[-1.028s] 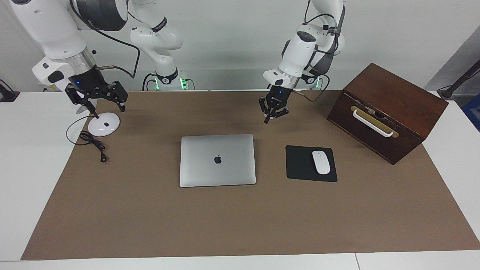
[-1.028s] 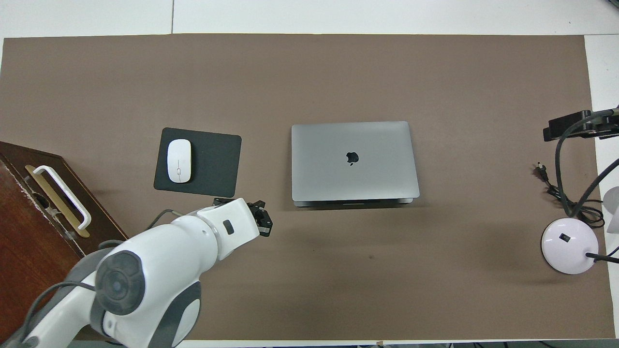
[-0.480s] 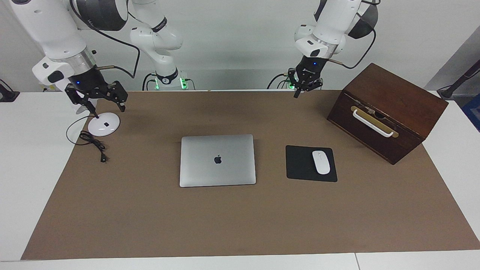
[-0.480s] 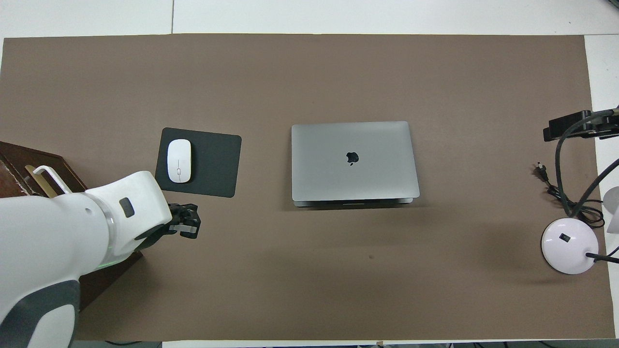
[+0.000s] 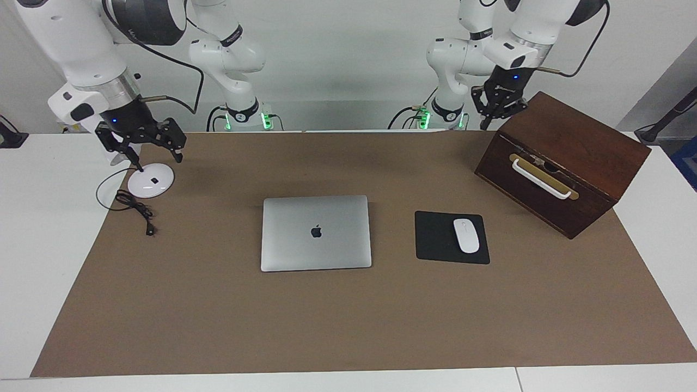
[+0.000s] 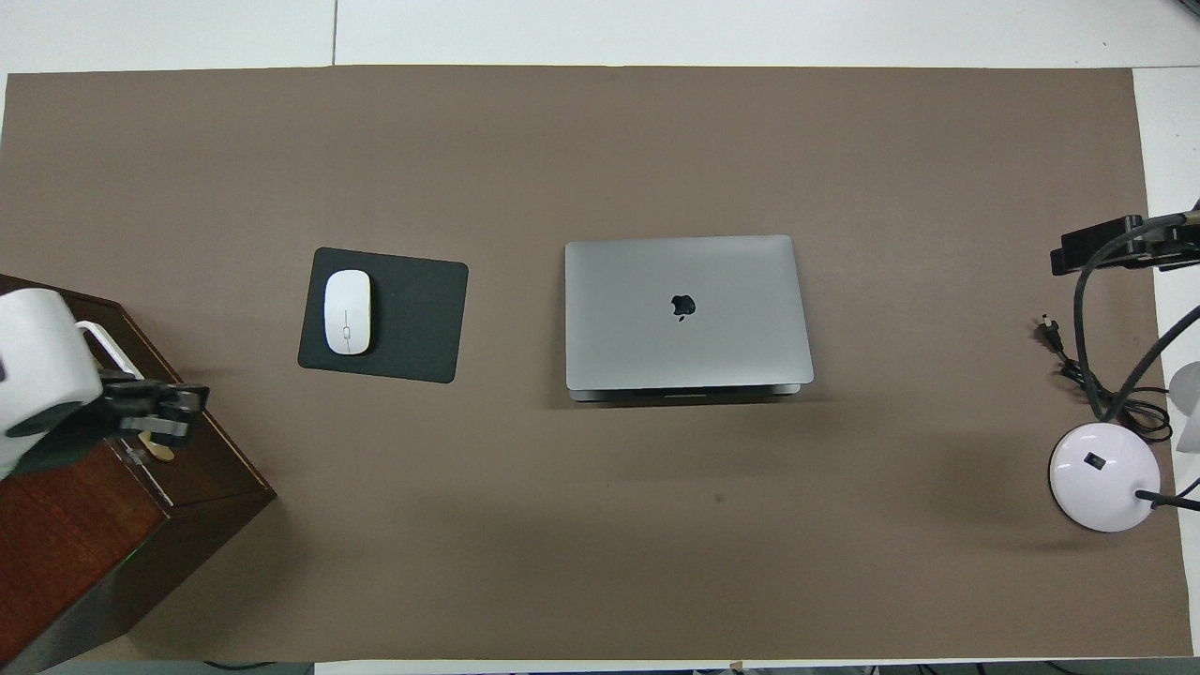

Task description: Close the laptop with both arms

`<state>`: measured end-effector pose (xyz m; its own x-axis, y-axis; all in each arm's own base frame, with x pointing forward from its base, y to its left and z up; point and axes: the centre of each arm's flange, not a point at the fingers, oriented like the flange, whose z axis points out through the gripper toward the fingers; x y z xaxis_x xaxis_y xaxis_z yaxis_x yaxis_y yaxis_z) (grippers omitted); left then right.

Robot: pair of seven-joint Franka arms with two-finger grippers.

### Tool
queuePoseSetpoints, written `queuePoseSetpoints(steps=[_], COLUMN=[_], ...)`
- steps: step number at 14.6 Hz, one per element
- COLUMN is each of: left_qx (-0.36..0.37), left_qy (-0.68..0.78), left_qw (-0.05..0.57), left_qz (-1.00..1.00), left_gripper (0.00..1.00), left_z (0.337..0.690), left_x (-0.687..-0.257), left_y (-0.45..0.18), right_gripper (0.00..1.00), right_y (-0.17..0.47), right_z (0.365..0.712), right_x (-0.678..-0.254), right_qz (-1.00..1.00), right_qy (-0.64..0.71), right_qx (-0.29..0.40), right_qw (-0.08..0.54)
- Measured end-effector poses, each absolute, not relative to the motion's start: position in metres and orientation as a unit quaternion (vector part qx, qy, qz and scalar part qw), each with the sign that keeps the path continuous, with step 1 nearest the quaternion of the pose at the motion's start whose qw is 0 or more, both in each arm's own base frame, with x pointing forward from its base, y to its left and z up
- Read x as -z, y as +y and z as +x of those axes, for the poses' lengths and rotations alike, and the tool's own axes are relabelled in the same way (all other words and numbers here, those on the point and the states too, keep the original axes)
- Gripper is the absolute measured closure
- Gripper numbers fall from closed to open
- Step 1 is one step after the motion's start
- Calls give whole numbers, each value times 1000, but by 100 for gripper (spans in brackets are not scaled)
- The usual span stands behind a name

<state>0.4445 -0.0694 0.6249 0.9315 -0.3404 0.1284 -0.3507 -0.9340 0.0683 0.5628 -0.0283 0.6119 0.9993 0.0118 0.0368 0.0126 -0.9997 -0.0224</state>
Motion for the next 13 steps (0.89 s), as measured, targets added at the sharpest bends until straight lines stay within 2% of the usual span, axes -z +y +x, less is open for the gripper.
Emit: queuePoseSetpoints(steps=[5, 7, 13], left_qx=[-71, -80, -80], left_qy=[-121, -106, -91], left_qw=[37, 34, 28], left_qz=[989, 991, 992], left_gripper=[99, 81, 16], left_z=[453, 458, 494], left_x=[-636, -644, -646], left_y=[4, 18, 30], right_gripper=[0, 0, 0], right_y=[-28, -28, -28], right_z=[562, 562, 563], right_x=[-608, -608, -607], right_qz=[-1000, -1000, -1000], right_qy=[-6, -6, -6], right_qx=[15, 14, 16], right_qw=[12, 12, 11])
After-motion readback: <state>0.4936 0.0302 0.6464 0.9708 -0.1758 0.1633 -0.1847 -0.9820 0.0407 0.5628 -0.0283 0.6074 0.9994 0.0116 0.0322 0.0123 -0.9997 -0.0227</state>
